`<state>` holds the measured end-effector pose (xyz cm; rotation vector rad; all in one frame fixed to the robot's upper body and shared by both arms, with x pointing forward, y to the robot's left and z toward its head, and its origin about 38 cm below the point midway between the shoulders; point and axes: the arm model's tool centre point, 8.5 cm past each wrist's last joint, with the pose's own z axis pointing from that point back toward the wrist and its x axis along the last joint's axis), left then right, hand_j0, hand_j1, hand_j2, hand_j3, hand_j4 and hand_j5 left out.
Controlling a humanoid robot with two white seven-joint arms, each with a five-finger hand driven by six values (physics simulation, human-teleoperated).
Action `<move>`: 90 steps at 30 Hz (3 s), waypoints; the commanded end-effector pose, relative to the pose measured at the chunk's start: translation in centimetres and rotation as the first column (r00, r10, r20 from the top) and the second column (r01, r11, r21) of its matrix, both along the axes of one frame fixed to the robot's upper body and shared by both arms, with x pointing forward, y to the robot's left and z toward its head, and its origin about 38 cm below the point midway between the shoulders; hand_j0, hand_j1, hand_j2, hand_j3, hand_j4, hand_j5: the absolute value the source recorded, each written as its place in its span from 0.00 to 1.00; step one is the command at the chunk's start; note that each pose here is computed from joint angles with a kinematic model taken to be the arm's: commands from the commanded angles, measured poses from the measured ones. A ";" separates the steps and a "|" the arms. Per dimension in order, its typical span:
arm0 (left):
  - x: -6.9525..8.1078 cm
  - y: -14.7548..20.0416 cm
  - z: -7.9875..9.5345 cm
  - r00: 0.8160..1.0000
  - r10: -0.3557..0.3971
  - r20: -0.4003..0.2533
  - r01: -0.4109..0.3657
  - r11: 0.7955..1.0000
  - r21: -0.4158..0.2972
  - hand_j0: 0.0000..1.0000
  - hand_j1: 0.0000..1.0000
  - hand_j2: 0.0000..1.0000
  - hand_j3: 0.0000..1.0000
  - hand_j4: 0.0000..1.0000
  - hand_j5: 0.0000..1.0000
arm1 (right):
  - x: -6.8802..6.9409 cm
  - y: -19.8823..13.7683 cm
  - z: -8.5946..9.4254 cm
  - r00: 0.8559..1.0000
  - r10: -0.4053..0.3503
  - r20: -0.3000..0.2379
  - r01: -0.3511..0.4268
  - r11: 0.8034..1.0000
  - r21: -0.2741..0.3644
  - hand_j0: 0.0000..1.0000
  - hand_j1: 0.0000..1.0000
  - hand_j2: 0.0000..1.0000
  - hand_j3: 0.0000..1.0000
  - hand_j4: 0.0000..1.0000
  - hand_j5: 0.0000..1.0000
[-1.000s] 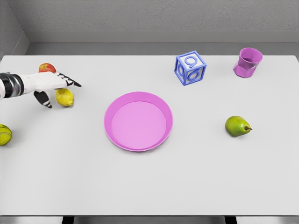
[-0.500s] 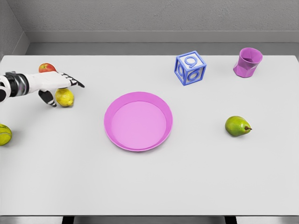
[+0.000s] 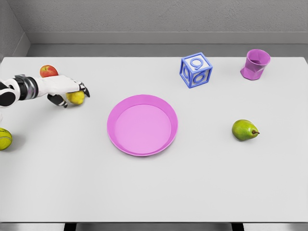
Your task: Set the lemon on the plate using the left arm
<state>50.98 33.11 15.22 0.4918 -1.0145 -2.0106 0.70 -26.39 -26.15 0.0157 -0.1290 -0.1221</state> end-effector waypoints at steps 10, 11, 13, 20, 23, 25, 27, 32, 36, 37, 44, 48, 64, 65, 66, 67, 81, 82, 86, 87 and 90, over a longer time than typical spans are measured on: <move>0.2 -0.6 0.7 1.000 -0.011 0.001 0.011 0.999 -0.052 0.51 0.51 0.51 0.51 0.51 0.51 | 0.0 0.0 0.0 1.000 0.000 0.000 0.000 1.000 0.000 1.00 1.00 1.00 1.00 1.00 1.00; 0.2 -0.6 0.7 1.000 -0.011 0.001 0.011 0.998 -0.056 0.50 0.50 0.50 0.50 0.50 0.50 | 0.0 0.0 0.0 1.000 0.000 0.000 0.000 1.000 0.000 1.00 1.00 1.00 1.00 1.00 1.00; 0.2 -0.6 0.8 1.000 -0.009 0.003 0.009 0.998 -0.060 0.50 0.50 0.50 0.50 0.50 0.50 | 0.0 0.0 0.0 1.000 0.000 0.000 0.000 1.000 0.000 1.00 1.00 1.00 1.00 1.00 1.00; 0.2 -0.7 1.2 1.000 -0.009 0.009 0.010 0.996 -0.085 0.48 0.48 0.48 0.48 0.48 0.48 | 0.0 0.0 0.0 1.000 0.000 0.000 0.000 1.000 0.001 1.00 1.00 1.00 1.00 1.00 1.00; 0.3 -0.5 1.7 1.000 -0.008 0.016 0.009 0.995 -0.101 0.48 0.48 0.48 0.48 0.48 0.48 | 0.0 0.0 0.0 1.000 0.000 0.000 0.000 1.000 0.000 1.00 1.00 1.00 1.00 1.00 1.00; 0.3 -0.5 1.8 1.000 -0.009 0.017 0.011 0.994 -0.107 0.48 0.48 0.48 0.48 0.48 0.48 | 0.0 0.0 0.0 1.000 0.000 0.000 0.000 1.000 0.000 1.00 1.00 1.00 1.00 1.00 1.00; 0.2 -0.7 1.8 1.000 -0.011 0.015 0.013 0.992 -0.124 0.48 0.48 0.48 0.48 0.48 0.48 | 0.0 0.0 0.0 1.000 0.000 0.000 0.000 1.000 0.001 1.00 1.00 1.00 1.00 1.00 1.00; 0.7 -2.5 2.3 0.999 -0.041 0.031 0.045 0.989 -0.142 0.49 0.49 0.49 0.49 0.49 0.49 | 0.0 0.0 0.0 1.000 0.001 0.000 -0.001 1.000 0.000 1.00 1.00 1.00 1.00 1.00 1.00; 1.3 -5.4 2.7 0.995 -0.092 0.041 0.097 0.983 -0.154 0.49 0.49 0.49 0.49 0.49 0.49 | 0.0 0.0 0.0 1.000 0.000 0.000 0.000 1.000 0.001 1.00 1.00 1.00 1.00 1.00 1.00; 1.3 -6.4 2.6 0.994 -0.106 0.039 0.111 0.981 -0.160 0.49 0.49 0.49 0.49 0.49 0.49 | 0.0 0.0 0.0 1.000 0.000 0.000 0.000 1.000 0.001 1.00 1.00 1.00 1.00 1.00 1.00; 0.7 -10.7 2.9 0.977 -0.206 0.059 0.214 0.957 -0.198 0.49 0.49 0.49 0.49 0.49 0.49 | 0.0 0.0 0.0 1.000 0.000 0.000 0.000 1.000 0.001 1.00 1.00 1.00 1.00 1.00 1.00; -0.1 -12.7 5.2 0.958 -0.263 0.114 0.284 0.922 -0.264 0.49 0.49 0.49 0.49 0.49 0.49 | 0.0 0.0 0.0 1.000 0.001 0.000 -0.001 1.000 0.001 1.00 1.00 1.00 1.00 1.00 1.00; -9.8 -16.4 3.7 0.822 -0.563 0.091 0.569 0.800 -0.189 0.49 0.49 0.49 0.49 0.49 0.49 | 0.0 0.0 0.0 1.000 0.000 0.000 0.000 1.000 0.000 1.00 1.00 1.00 1.00 1.00 1.00; -9.8 -16.3 3.8 0.823 -0.561 0.090 0.567 0.801 -0.191 0.50 0.50 0.50 0.50 0.50 0.50 | 0.0 0.0 0.0 1.000 0.000 0.000 0.000 1.000 0.000 1.00 1.00 1.00 1.00 1.00 1.00; -9.8 -16.3 3.9 0.823 -0.561 0.092 0.567 0.801 -0.190 0.57 0.57 0.57 0.57 0.57 0.57 | 0.0 0.0 0.0 1.000 0.000 0.000 0.000 1.000 0.000 1.00 1.00 1.00 1.00 1.00 1.00; -9.8 -16.4 3.9 0.822 -0.562 0.093 0.569 0.800 -0.192 0.66 0.66 0.66 0.66 0.66 0.66 | 0.0 0.0 0.0 1.000 0.000 0.000 0.000 1.000 0.000 1.00 1.00 1.00 1.00 1.00 1.00; -7.7 -15.3 3.0 0.864 -0.499 0.070 0.502 0.843 -0.193 0.87 0.87 0.87 0.87 0.87 0.87 | 0.0 0.0 0.0 1.000 0.001 0.000 -0.001 1.000 0.000 1.00 1.00 1.00 1.00 1.00 1.00; -7.3 -15.0 3.7 0.867 -0.490 0.089 0.497 0.847 -0.187 0.88 0.88 0.88 0.88 0.88 0.88 | 0.0 0.0 0.0 1.000 0.001 0.000 -0.001 1.000 0.000 1.00 1.00 1.00 1.00 1.00 1.00; -5.8 -13.7 8.1 0.884 -0.411 0.222 0.458 0.855 -0.243 1.00 1.00 1.00 1.00 1.00 1.00 | 0.0 0.0 0.0 1.000 0.000 0.000 0.000 1.000 0.000 1.00 1.00 1.00 1.00 1.00 1.00; -5.7 -13.5 8.2 0.886 -0.405 0.225 0.454 0.856 -0.248 1.00 1.00 1.00 1.00 1.00 1.00 | 0.0 0.0 0.0 1.000 0.001 0.000 -0.001 1.000 0.000 1.00 1.00 1.00 1.00 1.00 1.00; -5.4 -10.1 10.0 0.916 -0.296 0.273 0.382 0.852 -0.358 1.00 1.00 1.00 1.00 1.00 1.00 | 0.0 0.0 0.0 1.000 0.000 0.000 0.000 1.000 0.000 1.00 1.00 1.00 1.00 1.00 1.00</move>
